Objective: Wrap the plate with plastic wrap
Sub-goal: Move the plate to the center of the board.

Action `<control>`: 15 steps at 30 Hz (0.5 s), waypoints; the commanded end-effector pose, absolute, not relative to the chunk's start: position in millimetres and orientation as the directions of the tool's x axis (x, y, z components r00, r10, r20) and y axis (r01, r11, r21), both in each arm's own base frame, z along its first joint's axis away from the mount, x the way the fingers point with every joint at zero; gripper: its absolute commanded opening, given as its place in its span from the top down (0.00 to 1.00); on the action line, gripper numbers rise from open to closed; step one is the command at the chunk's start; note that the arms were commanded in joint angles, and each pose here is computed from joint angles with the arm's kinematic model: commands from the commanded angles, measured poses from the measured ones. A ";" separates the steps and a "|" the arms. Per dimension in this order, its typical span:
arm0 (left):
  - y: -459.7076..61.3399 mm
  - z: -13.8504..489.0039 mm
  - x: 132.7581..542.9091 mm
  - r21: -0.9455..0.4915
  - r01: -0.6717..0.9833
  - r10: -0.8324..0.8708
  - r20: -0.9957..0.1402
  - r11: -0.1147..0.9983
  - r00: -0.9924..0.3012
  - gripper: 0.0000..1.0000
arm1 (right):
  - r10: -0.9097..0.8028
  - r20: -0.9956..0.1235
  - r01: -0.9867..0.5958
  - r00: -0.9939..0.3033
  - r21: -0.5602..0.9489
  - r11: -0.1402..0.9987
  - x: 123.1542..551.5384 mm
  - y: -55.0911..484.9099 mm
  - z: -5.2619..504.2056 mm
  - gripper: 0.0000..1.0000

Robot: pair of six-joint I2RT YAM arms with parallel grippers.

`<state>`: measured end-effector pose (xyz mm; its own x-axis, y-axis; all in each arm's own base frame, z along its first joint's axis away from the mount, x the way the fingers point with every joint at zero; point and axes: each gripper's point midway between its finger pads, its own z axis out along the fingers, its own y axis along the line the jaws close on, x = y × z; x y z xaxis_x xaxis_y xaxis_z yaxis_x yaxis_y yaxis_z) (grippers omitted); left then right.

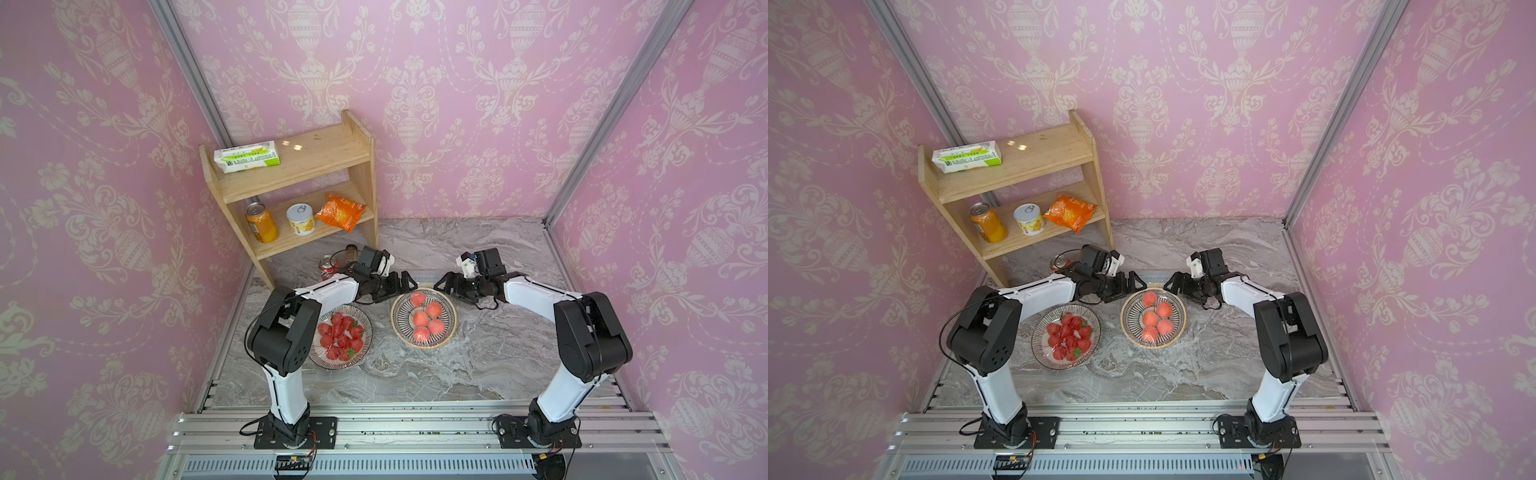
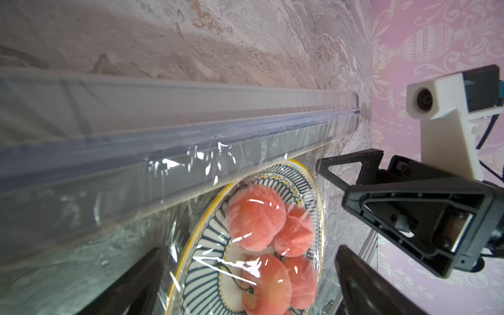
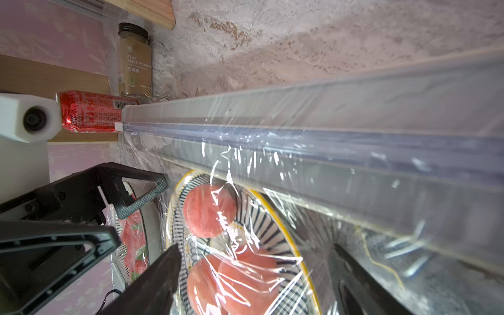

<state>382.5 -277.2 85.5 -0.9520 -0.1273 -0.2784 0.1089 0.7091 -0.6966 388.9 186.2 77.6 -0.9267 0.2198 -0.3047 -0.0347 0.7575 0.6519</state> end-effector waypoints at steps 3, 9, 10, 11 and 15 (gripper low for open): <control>-285.1 71.5 375.6 -0.716 0.098 -0.111 -0.240 0.691 -0.964 0.01 | 0.209 -0.256 -0.009 -0.944 0.653 0.758 381.0 188.3 62.0 0.14; -286.7 59.4 362.5 -0.714 0.083 -0.094 -0.205 0.696 -0.974 0.01 | 0.212 -0.216 0.020 -0.953 0.654 0.756 369.4 188.2 50.5 0.14; -287.3 58.2 359.8 -0.717 0.079 -0.094 -0.198 0.693 -0.976 0.01 | 0.212 -0.210 0.023 -0.954 0.658 0.753 367.4 188.9 49.5 0.14; -288.2 57.5 358.1 -0.720 0.078 -0.093 -0.194 0.689 -0.977 0.01 | 0.216 -0.203 0.028 -0.955 0.664 0.748 366.0 189.5 49.4 0.14; -293.7 59.1 347.7 -0.734 0.075 -0.082 -0.176 0.675 -0.981 0.01 | 0.205 -0.170 0.024 -0.964 0.710 0.703 356.2 202.0 53.6 0.14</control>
<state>359.8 -286.1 61.6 -0.9722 -0.0966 -0.2134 0.0871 0.6965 -0.7123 367.5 189.0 52.2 -0.9524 0.2192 -0.2117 0.0220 0.7423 0.6697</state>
